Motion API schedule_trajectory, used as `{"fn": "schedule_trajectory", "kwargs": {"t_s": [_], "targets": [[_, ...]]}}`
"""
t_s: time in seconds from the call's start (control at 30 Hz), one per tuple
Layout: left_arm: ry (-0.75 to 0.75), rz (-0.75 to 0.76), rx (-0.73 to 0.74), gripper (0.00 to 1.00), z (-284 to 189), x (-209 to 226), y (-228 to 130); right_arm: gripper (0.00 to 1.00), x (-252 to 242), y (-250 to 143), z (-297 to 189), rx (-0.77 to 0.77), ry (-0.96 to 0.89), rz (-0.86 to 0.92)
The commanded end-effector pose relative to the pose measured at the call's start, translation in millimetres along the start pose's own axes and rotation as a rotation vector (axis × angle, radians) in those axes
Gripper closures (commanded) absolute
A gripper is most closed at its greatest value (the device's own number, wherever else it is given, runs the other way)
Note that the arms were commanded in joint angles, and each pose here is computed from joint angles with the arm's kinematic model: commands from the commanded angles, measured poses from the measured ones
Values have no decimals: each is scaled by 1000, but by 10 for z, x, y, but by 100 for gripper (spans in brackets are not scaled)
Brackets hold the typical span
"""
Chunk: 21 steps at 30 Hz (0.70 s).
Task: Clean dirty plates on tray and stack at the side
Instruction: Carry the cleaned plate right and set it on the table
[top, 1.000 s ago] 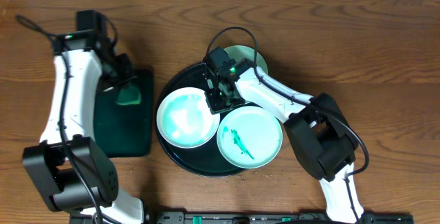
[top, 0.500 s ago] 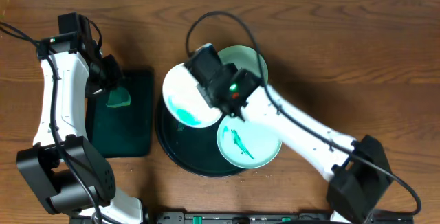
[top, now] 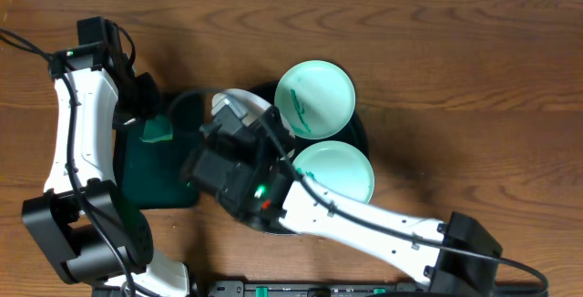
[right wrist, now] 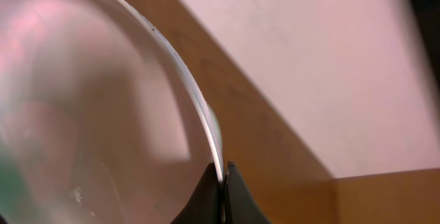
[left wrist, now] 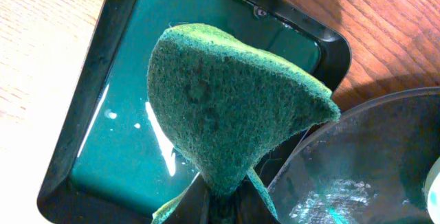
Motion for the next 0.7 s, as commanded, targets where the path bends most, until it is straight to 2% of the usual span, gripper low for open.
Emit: {"fn": "schedule_trajectory", "kwargs": {"t_s": [0.0,0.3,0.67], "targets": [[1,11,-38,93,-116,8,28,99,-160,41,-97,-24,-173,8],[5,10,-25,93,-115,14,10,99,-49,2,-86,-8,-17,-6],[7,10,-19,93,-114,17,1,99,-39,-147,253,155,350,175]]}}
Point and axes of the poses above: each gripper's point midway between its finger pads, its own z axis out along the fingers, its own x axis along the line the jaws close on, y = z × x, the point moved 10 cm from there along -z, back along the fingers, and after that the axes turned 4 degrees about -z, right-handed, at the moved point
